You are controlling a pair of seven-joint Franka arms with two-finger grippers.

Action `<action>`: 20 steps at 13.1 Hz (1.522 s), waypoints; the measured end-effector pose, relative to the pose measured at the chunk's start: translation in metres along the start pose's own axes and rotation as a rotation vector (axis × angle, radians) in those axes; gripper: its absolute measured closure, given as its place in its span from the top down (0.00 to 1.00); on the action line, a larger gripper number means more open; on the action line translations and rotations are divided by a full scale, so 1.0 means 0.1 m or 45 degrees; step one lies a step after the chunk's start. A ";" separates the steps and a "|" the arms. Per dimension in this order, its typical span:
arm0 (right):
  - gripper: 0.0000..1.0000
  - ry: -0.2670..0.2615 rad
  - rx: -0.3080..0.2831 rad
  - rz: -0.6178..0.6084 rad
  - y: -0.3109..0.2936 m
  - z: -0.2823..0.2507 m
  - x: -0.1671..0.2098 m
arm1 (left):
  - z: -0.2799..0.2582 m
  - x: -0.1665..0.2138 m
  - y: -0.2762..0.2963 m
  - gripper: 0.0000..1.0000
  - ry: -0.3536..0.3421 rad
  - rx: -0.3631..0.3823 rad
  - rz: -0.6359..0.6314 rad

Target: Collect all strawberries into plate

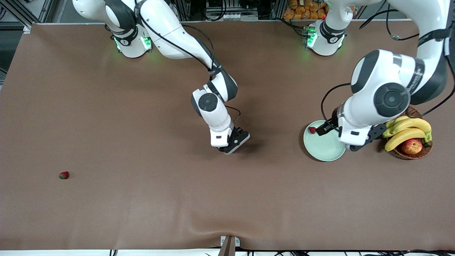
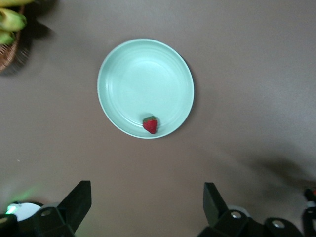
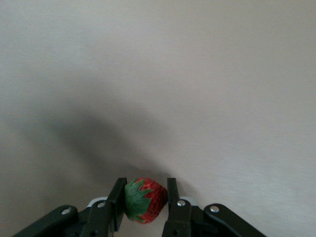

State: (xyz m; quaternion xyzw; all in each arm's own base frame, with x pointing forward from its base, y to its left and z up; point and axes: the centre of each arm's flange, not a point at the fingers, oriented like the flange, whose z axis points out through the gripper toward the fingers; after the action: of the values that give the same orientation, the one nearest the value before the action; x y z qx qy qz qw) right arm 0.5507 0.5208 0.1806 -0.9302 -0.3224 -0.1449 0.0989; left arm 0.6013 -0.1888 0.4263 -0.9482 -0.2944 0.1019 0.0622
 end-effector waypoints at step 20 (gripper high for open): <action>1.00 -0.085 -0.199 0.332 2.01 -1.43 0.36 | 1.38 -0.94 1.88 1.00 -0.107 -0.359 -0.596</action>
State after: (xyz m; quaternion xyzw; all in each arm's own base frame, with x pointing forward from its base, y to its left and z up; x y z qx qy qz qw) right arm 0.6749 0.3463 0.3088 -0.9734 -0.1896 -0.1243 0.0333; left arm 0.5964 -0.3881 0.2740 -0.8486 -0.5192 0.0819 -0.0609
